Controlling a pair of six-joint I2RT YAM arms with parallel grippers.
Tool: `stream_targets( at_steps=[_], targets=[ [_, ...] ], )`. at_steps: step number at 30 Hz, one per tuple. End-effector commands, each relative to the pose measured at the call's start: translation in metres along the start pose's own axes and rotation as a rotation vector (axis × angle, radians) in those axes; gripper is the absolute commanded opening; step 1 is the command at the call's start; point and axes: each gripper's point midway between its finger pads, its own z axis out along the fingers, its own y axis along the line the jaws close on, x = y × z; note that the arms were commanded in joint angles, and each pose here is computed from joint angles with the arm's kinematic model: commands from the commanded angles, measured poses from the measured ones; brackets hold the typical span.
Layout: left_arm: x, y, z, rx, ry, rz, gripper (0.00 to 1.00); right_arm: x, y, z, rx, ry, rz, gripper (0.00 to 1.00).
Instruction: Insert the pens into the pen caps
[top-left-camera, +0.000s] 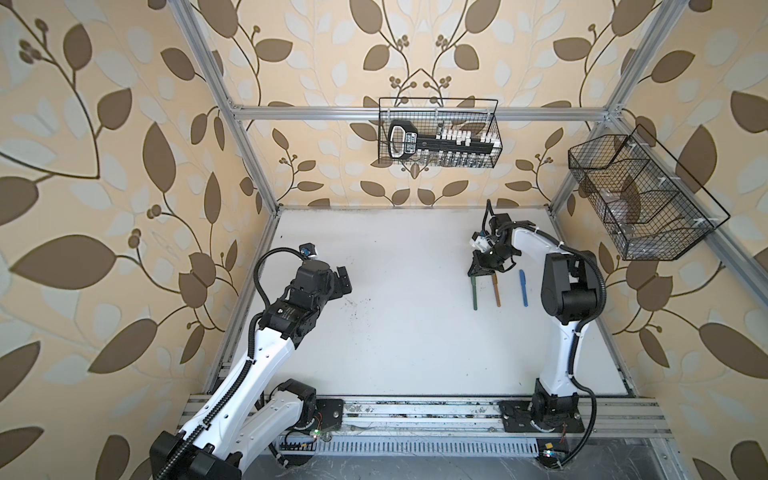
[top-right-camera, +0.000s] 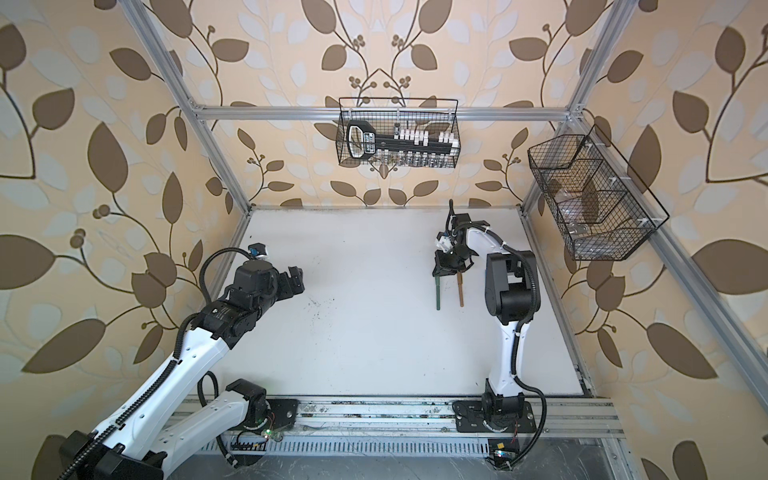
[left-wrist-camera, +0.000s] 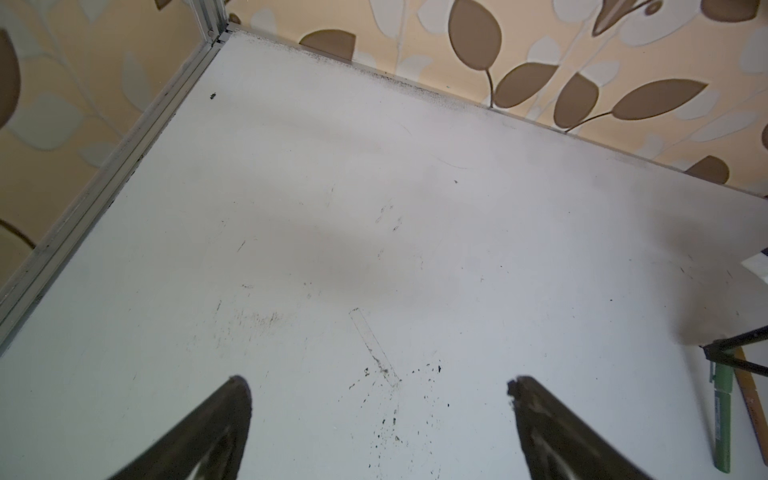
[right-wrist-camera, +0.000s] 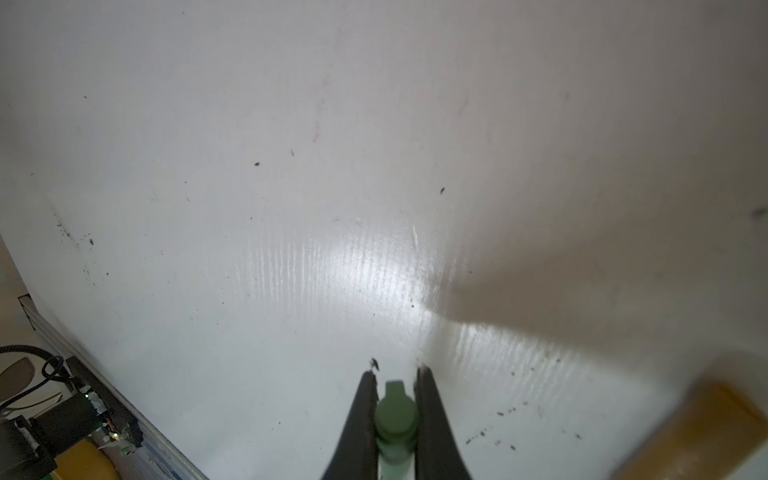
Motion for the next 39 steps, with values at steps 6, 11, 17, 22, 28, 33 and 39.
stream_targets(
  at_steps=[6,11,17,22,28,33,39],
  targets=[
    [-0.003,0.016,0.004,-0.084,-0.054,-0.015,0.99,-0.013,-0.018,0.011,0.067,-0.021,-0.016,0.23],
    [-0.003,0.018,0.008,-0.1,-0.062,0.027,0.99,-0.028,-0.017,-0.004,0.097,-0.089,-0.022,0.37],
    [-0.021,0.032,0.012,-0.201,-0.172,0.08,0.99,-0.047,0.001,-0.05,0.114,-0.27,-0.07,0.5],
    [-0.033,0.058,0.019,-0.354,-0.363,0.166,0.99,-0.039,0.02,-0.101,0.233,-0.558,-0.173,0.6],
    [-0.024,0.095,0.037,-0.455,-0.418,0.142,0.99,0.022,0.007,-0.145,0.455,-0.981,-0.145,1.0],
    [-0.013,0.107,0.057,-0.442,-0.406,0.113,0.99,0.072,-0.035,-0.155,0.548,-1.125,-0.006,1.0],
    [-0.002,0.11,0.076,-0.353,-0.421,0.061,0.99,0.099,-0.058,-0.152,0.609,-1.304,0.035,1.0]
  ],
)
